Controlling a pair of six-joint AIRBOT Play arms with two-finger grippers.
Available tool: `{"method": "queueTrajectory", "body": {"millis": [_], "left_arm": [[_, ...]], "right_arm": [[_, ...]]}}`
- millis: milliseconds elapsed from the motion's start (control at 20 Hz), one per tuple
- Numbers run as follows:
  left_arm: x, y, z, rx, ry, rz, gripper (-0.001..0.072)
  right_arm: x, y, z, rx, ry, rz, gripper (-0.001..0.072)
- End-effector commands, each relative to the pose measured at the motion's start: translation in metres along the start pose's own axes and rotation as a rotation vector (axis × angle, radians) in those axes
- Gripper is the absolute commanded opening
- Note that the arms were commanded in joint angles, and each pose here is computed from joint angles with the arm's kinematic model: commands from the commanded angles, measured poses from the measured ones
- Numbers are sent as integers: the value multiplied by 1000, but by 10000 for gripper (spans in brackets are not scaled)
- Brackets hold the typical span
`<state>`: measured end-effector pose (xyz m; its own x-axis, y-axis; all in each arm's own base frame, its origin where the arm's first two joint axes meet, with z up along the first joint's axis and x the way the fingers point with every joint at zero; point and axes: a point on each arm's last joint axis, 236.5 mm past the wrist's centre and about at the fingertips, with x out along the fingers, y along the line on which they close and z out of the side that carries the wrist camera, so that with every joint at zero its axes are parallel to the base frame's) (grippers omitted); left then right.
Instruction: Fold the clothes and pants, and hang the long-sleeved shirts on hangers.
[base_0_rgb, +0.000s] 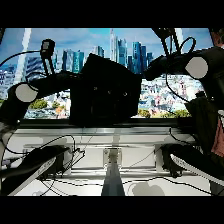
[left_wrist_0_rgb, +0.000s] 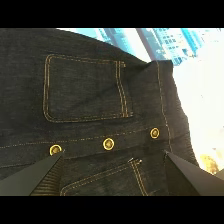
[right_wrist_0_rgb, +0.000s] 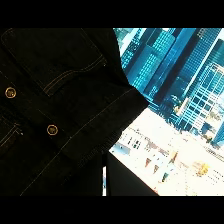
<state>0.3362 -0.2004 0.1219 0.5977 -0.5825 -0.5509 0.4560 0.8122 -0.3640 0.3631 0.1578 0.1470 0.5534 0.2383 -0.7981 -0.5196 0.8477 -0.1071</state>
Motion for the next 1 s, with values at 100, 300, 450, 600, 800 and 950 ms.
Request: {"method": "queueTrajectory", "body": {"millis": [100, 300, 450, 600, 800, 950], "left_arm": [[0, 0, 0, 0, -1, 1, 699], [0, 0, 0, 0, -1, 1, 698], [-1, -2, -3, -3, 14, -7, 699], [-3, -5, -17, 0, 73, -21, 699], [-31, 4, -16, -9, 73, -1, 699], [-64, 33, -19, 55, 73, 124, 699]], "right_arm": [[0, 0, 5, -4, -23, -1, 28], [12, -63, -34, 0, 127, -175, 28], [43, -69, -122, 137, 348, -46, 27], [69, 11, -176, 274, 385, 368, 27], [81, 73, -189, 443, 346, 590, 103], [94, 86, -176, 470, 281, 587, 490]]}}
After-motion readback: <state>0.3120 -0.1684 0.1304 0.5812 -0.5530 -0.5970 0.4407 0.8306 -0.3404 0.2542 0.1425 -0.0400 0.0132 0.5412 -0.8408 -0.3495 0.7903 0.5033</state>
